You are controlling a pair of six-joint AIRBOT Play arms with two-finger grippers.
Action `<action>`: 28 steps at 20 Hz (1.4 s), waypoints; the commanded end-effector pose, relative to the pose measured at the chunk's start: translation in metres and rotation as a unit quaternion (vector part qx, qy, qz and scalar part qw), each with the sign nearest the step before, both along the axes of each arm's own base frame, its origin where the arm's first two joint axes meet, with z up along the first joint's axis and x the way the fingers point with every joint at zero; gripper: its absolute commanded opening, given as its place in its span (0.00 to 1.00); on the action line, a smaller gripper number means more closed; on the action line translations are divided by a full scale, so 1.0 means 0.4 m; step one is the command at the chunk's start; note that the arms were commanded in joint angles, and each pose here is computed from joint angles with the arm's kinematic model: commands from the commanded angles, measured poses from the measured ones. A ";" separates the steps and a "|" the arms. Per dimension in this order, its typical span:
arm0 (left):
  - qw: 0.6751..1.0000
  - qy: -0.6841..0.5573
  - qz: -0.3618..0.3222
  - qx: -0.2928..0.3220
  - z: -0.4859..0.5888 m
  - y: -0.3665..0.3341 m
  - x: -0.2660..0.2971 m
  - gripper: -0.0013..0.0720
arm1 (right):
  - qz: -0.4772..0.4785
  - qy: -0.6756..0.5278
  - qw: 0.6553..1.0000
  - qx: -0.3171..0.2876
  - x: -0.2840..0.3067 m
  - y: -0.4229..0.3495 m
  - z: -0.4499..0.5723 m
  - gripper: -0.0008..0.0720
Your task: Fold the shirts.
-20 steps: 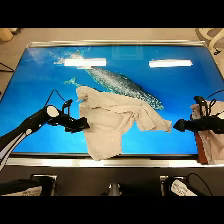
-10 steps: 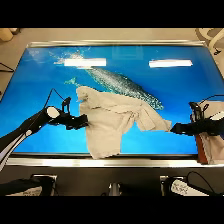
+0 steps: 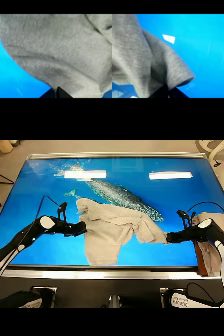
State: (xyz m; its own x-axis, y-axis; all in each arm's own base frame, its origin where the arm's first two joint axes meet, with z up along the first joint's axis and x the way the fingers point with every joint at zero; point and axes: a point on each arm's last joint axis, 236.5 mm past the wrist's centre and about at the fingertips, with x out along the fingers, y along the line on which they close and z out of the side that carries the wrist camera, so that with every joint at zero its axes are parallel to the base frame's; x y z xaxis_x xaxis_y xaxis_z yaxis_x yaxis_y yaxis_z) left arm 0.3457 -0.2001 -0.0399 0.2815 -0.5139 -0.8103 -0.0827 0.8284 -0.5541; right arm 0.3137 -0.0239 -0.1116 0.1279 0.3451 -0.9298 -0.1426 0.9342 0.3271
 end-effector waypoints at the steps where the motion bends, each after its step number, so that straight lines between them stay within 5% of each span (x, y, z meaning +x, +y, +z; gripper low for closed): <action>1: 0.991 -0.125 -0.044 -0.001 0.181 -0.014 0.066 0.06 | 0.022 -0.049 0.999 0.004 0.039 0.017 0.115 0.04; 3: 0.961 -0.273 -0.052 0.000 0.449 -0.007 0.125 0.06 | 0.017 -0.160 0.987 -0.017 0.121 0.009 0.291 0.04; 5: 0.892 -0.453 -0.007 -0.008 0.836 0.052 0.133 0.06 | -0.005 -0.315 0.947 -0.057 0.198 -0.011 0.558 0.04; 9: 0.649 -0.750 0.128 -0.031 1.572 0.286 -0.202 0.06 | -0.060 -0.598 0.789 -0.132 0.080 0.003 1.195 0.04; 11: 0.590 -0.794 0.148 -0.019 1.684 0.339 -0.356 0.06 | -0.103 -0.680 0.710 -0.149 -0.050 0.009 1.385 0.04; 14: 0.632 -0.764 0.132 -0.020 1.637 0.323 -0.369 0.06 | -0.117 -0.691 0.694 -0.164 -0.141 0.017 1.420 0.04; 20: 0.676 -0.725 0.121 0.058 1.542 0.338 -0.280 0.06 | -0.061 -0.539 0.828 -0.144 -0.143 0.063 1.177 0.04; 24: 0.788 -0.605 0.074 0.087 1.271 0.302 -0.122 0.06 | -0.002 -0.311 0.940 -0.139 -0.148 0.032 0.858 0.04; 28: 0.897 -0.426 0.026 0.118 0.786 0.276 0.028 0.06 | 0.006 -0.159 0.984 -0.085 -0.158 0.035 0.542 0.04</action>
State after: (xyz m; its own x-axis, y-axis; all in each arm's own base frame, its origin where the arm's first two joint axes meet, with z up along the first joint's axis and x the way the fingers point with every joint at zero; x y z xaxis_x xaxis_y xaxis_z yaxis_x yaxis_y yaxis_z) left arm 0.3329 -0.0833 0.3970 0.9422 -0.3168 -0.1089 0.2882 0.9323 -0.2186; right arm 0.2705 -0.0144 0.1871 0.6313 0.1270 -0.7651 -0.2114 0.9773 -0.0122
